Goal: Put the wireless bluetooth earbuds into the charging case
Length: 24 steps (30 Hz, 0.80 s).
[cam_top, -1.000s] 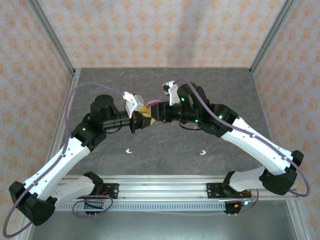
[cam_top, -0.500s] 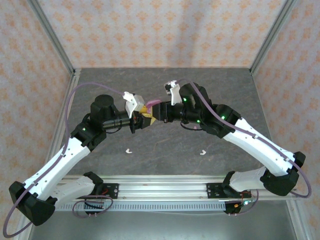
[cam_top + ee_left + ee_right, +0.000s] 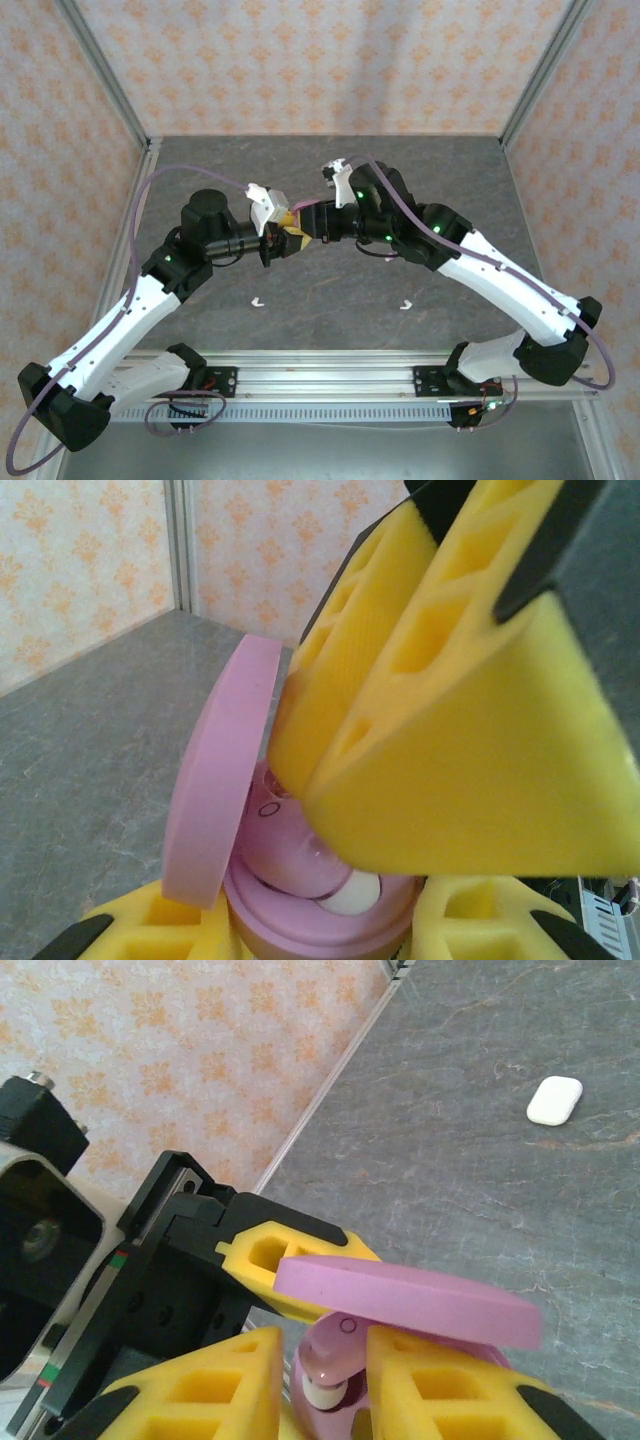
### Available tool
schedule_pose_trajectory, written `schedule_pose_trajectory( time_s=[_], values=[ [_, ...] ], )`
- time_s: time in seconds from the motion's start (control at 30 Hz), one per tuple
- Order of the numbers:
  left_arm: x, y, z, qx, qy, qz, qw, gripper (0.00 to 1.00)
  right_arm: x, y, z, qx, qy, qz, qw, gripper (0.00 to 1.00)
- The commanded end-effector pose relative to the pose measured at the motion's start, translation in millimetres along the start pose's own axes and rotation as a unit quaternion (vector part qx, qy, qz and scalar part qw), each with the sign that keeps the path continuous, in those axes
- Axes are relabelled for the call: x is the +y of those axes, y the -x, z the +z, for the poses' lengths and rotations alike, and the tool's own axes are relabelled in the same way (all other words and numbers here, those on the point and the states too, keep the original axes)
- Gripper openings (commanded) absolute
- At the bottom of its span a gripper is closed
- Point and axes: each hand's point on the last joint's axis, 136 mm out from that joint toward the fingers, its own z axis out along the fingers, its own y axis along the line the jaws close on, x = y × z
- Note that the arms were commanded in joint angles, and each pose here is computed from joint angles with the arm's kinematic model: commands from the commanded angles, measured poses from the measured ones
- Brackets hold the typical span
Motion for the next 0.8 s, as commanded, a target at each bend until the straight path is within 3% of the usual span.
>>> schedule_pose_trajectory(
  time_s=[0.0,0.77],
  values=[
    [-3.9,8.8,-1.7,-0.015,-0.004,0.024,1.0,0.08,5.8,11.7,-7.5,-0.015,-0.003,-0.019,1.0,0.28],
    [-1.6,6.9,0.3,-0.012,-0.001,0.023,1.0,0.08,5.0,-7.1,-17.0,0.016,0.007,-0.023,1.0,0.22]
  ],
)
